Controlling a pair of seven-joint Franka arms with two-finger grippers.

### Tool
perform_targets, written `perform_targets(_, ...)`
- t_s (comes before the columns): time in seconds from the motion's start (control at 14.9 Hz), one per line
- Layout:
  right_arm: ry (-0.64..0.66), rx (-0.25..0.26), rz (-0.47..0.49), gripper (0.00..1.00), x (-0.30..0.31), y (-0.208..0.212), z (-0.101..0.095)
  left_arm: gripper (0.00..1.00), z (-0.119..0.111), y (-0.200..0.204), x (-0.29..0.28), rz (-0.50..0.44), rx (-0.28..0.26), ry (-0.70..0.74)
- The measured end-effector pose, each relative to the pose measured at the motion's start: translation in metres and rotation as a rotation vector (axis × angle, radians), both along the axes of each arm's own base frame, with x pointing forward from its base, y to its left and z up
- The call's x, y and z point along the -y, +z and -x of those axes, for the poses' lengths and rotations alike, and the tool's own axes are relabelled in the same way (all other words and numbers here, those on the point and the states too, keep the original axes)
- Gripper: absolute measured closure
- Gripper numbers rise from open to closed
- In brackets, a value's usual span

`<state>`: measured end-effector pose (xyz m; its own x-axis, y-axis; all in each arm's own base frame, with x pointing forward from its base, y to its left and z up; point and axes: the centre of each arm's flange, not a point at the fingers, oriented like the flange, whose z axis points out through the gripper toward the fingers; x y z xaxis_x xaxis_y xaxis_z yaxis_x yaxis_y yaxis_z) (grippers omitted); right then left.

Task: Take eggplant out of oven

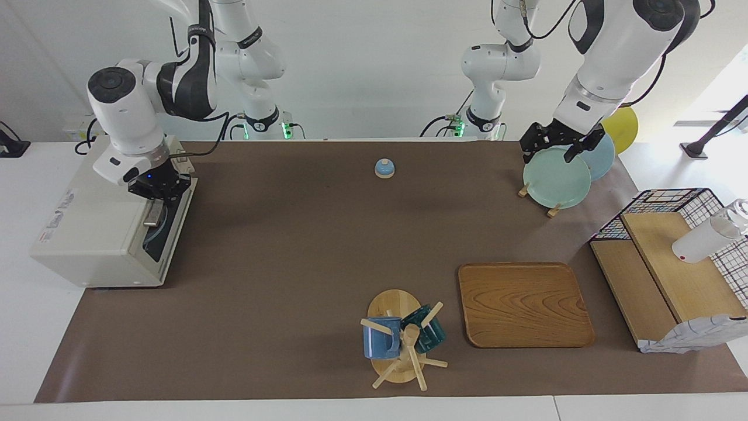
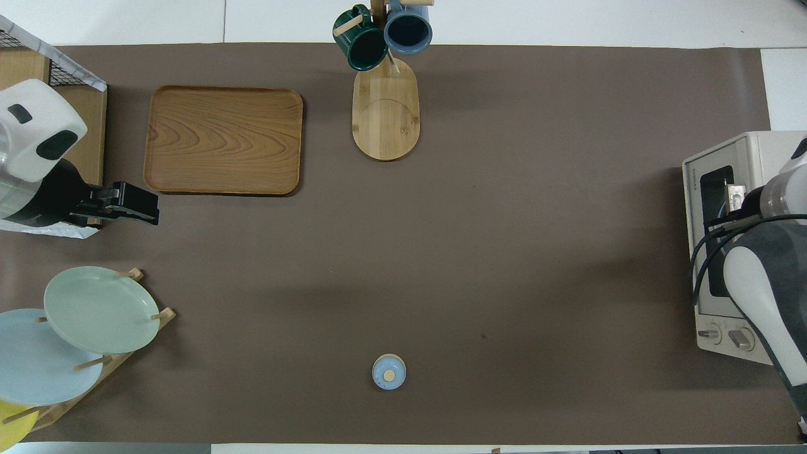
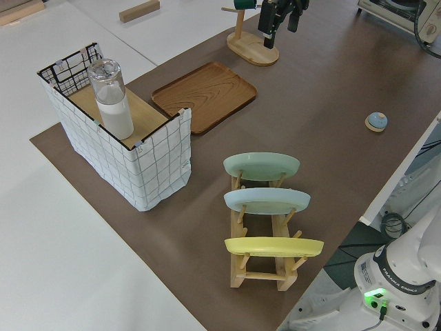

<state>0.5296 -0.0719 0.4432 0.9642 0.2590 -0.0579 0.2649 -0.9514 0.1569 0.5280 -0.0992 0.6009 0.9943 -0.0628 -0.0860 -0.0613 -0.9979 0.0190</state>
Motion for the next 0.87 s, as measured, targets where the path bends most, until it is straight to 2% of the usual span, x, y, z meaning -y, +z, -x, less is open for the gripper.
perform_targets(0.2, 0.021, -0.009, -0.001, 0.99, -0.014, -0.005, -0.003, 0.0, 0.0, -0.001, -0.001, -0.001, -0.004, 0.002)
perform_targets(0.4, 0.012, -0.034, 0.016, 0.99, -0.012, 0.023, -0.009, 0.0, 0.0, -0.001, -0.001, -0.001, -0.005, 0.003)
perform_targets(0.6, 0.009, -0.039, 0.053, 0.99, -0.006, 0.046, -0.012, 0.0, 0.0, -0.001, -0.002, -0.001, -0.005, 0.003)
perform_targets(0.87, 0.0, -0.061, 0.053, 0.99, 0.005, 0.031, -0.006, 0.0, 0.0, -0.001, -0.002, -0.001, -0.005, 0.003)
